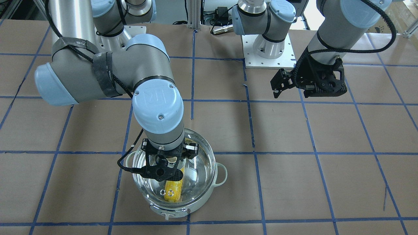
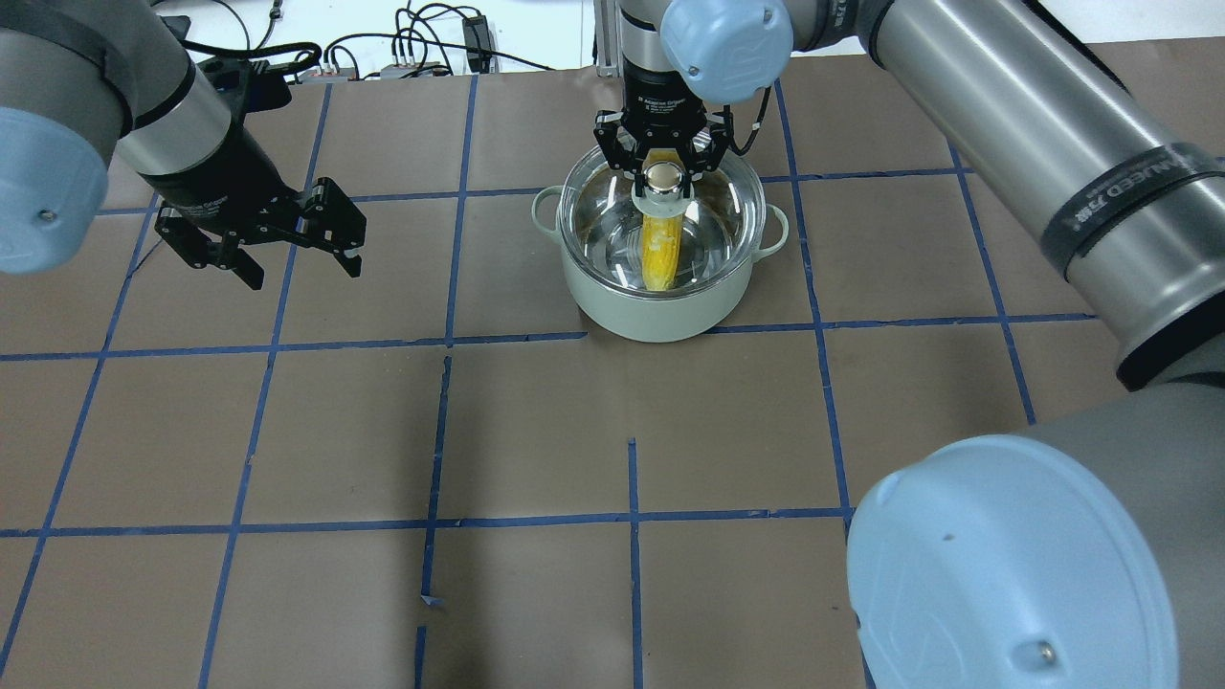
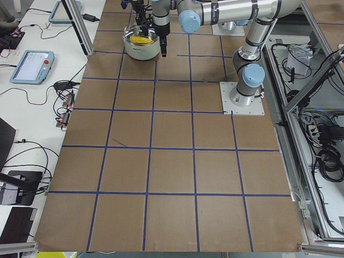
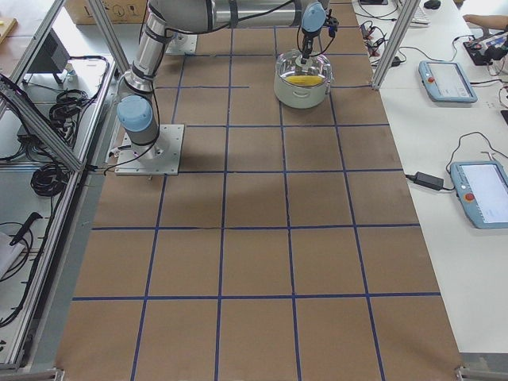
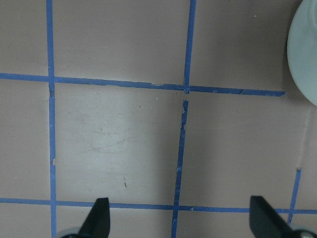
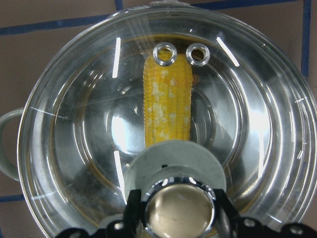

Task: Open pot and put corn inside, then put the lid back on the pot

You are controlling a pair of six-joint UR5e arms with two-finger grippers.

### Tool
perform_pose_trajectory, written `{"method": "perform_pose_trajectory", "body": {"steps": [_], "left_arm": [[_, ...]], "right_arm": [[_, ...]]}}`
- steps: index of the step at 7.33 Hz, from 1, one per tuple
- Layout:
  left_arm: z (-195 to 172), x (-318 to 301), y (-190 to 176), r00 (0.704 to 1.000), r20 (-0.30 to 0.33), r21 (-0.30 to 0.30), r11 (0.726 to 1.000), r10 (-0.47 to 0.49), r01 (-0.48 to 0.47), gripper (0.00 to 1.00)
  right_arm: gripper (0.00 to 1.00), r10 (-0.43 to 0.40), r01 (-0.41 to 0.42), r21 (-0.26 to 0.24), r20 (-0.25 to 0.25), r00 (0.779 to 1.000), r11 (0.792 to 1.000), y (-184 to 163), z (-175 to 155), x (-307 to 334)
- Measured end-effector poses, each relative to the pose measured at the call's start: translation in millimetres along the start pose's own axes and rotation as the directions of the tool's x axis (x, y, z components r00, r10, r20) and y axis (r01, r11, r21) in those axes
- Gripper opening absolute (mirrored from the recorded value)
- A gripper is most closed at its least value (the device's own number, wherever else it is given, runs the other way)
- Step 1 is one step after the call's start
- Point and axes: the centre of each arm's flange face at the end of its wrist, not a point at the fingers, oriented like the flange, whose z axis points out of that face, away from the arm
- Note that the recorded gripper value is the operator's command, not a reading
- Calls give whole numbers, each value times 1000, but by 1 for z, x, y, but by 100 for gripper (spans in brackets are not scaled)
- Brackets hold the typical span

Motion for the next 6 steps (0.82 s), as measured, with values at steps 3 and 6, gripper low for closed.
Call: {"method": "perform_pose_trajectory", "body": {"steps": [3, 6], "left_arm": [[-1, 0, 0, 1000, 0, 2, 1000, 0, 0, 100], [-1, 0, 0, 1000, 2, 4, 1000, 2, -2, 100]], "right_arm": [[32, 1, -1, -3, 1, 1000, 1000, 0, 1, 0], [32, 3, -3, 1, 4, 1000, 1000, 2, 0, -3]]}}
